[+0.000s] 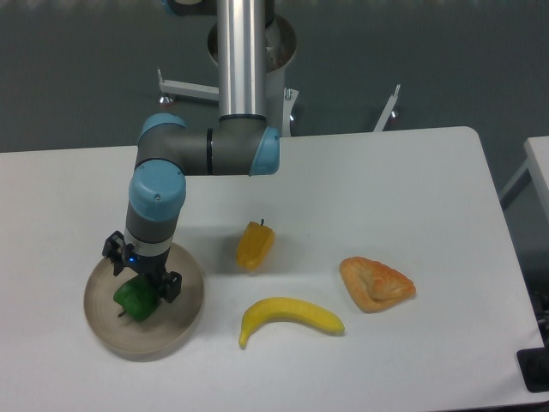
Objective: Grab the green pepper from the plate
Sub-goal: 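Close the gripper on the green pepper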
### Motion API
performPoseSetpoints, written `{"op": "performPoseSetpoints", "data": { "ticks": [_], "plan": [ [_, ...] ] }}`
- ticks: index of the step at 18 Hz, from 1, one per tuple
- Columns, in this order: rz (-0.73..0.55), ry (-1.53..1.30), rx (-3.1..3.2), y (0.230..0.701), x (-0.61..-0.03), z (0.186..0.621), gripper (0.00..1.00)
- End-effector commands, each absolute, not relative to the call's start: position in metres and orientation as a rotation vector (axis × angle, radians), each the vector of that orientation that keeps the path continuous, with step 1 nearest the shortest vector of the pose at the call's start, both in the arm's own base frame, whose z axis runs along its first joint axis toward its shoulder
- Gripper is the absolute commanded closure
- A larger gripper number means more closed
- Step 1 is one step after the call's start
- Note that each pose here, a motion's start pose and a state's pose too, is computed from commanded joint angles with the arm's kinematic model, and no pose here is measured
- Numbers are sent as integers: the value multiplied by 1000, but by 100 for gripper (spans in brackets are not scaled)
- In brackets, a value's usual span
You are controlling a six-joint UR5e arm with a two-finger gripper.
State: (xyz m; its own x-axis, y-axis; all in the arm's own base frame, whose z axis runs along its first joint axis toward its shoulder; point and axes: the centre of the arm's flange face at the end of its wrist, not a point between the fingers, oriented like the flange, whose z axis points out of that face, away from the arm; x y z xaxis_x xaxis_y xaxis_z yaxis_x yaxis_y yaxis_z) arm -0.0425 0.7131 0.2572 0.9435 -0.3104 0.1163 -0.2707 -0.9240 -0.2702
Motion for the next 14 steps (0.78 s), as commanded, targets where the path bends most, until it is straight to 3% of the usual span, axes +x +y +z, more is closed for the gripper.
{"op": "performPoseSetpoints", "data": {
  "ticks": [1,5,11,14],
  "plan": [
    [-228,443,-2845,713,-42,257,33],
    [-227,456,-2843,713,-42,256,49],
    [-222,465,-2836,713,-43,261,60],
    [-216,466,-2829,714,-43,265,61]
  ]
}}
